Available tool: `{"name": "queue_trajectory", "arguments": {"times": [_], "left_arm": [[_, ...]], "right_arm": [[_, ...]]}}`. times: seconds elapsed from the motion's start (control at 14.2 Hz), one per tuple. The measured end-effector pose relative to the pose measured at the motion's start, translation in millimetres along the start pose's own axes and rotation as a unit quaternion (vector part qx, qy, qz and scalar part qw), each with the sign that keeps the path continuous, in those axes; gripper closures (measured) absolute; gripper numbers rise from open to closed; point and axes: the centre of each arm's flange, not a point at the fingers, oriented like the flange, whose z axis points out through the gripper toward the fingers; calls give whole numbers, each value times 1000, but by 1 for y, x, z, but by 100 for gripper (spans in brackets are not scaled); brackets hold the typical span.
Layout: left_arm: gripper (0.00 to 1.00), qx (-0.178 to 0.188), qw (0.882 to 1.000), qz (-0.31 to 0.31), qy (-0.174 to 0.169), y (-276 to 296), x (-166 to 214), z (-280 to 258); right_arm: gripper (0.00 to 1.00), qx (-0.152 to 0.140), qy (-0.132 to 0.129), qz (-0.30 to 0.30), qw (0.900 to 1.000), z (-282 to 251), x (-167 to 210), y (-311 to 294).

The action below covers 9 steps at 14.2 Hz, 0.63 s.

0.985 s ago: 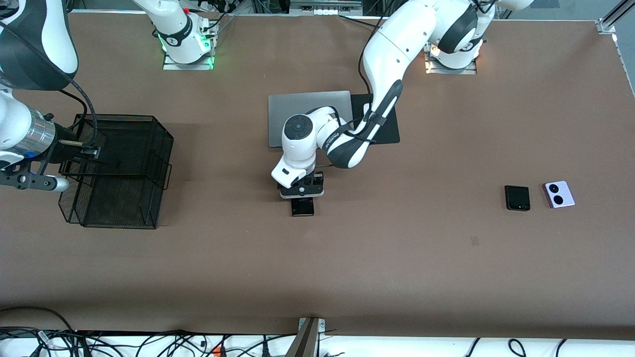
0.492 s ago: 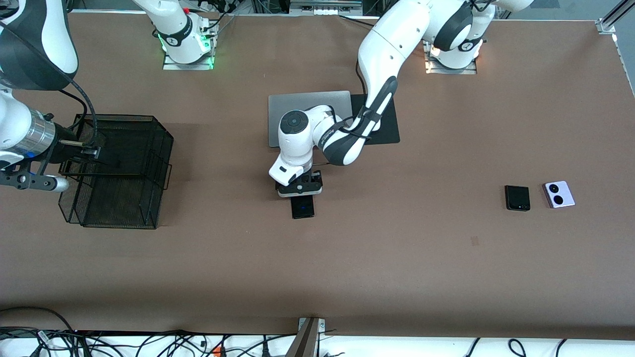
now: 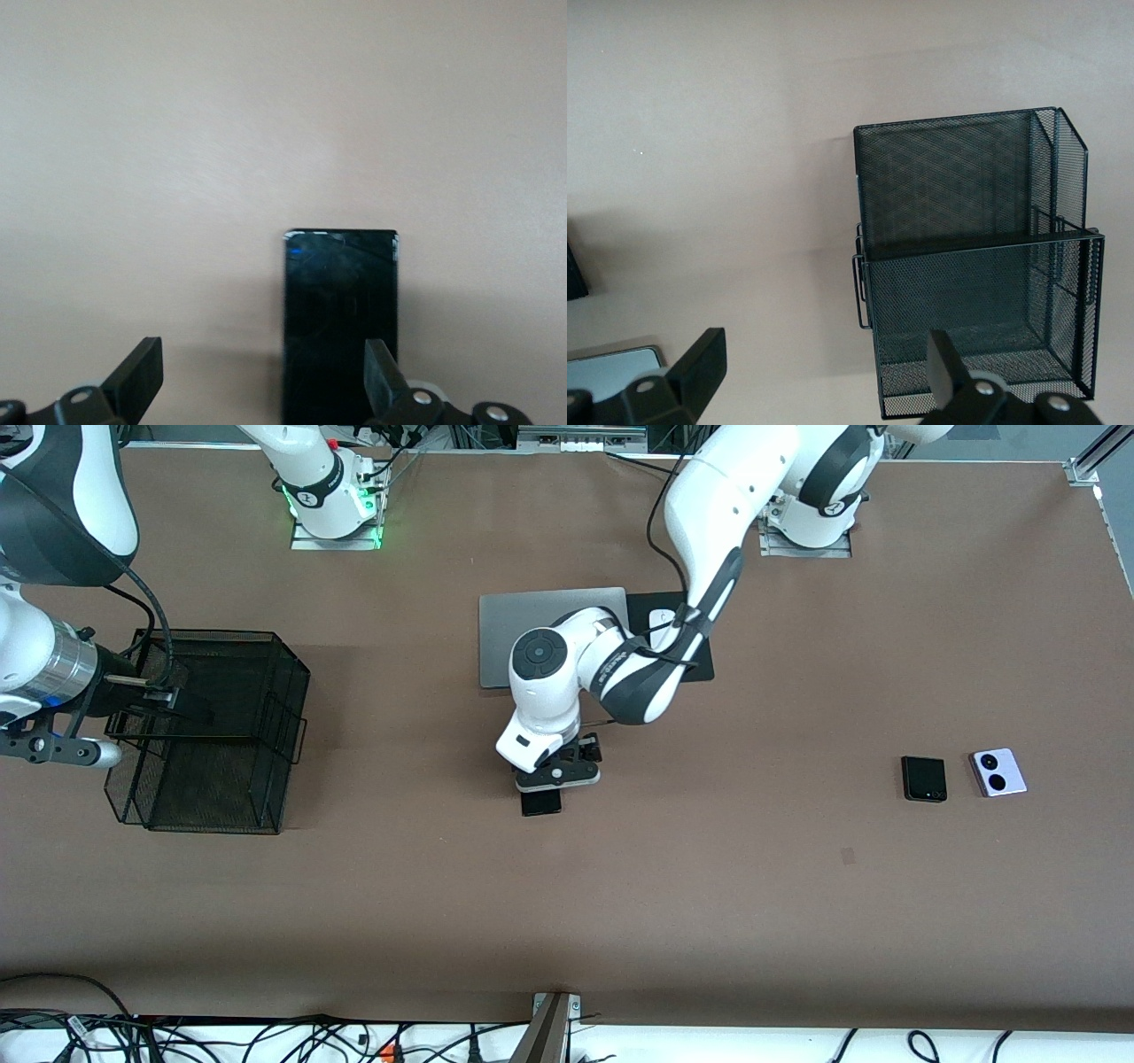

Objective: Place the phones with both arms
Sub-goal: 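Lower the black phone onto the table and open the left gripper, then grasp the black phone with the right gripper while the left gripper withdraws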

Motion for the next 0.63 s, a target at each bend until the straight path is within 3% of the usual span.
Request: {"name": "queue_trajectory", "arguments": {"times": [0.35,0.63], "left_arm": [[0,23,998,43,-41,-62,53,-61],[0,62,990,87,-97,-135,94,-73]], "right_arm": [[0,0,0,-2,1000,0,0,-2],[0,-1,5,-46,999,-3,-12,-58]]}}
